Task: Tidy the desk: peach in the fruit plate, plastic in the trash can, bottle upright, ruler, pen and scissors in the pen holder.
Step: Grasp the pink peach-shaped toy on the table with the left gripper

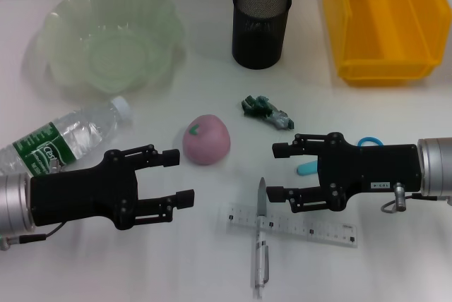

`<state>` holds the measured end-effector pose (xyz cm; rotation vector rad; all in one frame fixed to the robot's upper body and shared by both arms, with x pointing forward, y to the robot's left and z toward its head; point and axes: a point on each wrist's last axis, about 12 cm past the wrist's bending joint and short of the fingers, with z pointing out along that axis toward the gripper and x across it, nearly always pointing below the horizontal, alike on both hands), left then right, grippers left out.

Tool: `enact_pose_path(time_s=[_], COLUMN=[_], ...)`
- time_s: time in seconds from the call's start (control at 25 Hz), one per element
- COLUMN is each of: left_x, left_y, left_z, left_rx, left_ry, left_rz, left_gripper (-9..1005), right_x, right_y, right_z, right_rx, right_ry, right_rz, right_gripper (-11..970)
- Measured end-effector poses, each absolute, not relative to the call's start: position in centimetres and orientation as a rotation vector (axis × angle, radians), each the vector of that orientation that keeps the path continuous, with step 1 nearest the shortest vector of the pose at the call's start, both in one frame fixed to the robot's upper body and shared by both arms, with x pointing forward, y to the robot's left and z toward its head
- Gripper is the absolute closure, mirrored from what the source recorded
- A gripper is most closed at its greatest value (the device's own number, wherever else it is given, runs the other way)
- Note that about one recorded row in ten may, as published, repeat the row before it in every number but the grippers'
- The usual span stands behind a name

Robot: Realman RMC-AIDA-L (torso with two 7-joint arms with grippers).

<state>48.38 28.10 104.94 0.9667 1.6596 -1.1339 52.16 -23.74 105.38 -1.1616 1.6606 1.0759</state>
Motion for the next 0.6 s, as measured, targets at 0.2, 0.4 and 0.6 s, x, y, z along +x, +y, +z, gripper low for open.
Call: enact_pose_path(time_s=[0.2, 0.4, 0.6], left_x=[48.37, 48.37, 48.35], left_y=[28.10, 28.10, 28.11], left_z=[104.93, 104.92, 104.93], left_rx=[0.967, 0.967, 0.967], left_ry=[1.660, 1.661, 1.660], left_rz=[-1.134, -1.135, -1.136], left_gripper=[228, 229, 231], right_x=[52.16, 52.17, 52.21], right_y=[-23.73, -23.68, -23.65], right_z=[105.36, 105.31, 105.28], right_rx=[-1.162, -1.160, -1.161], right_ry=[1.661, 1.664, 1.666], right_rz=[1.076, 1.073, 1.070], right_gripper=[182, 182, 182])
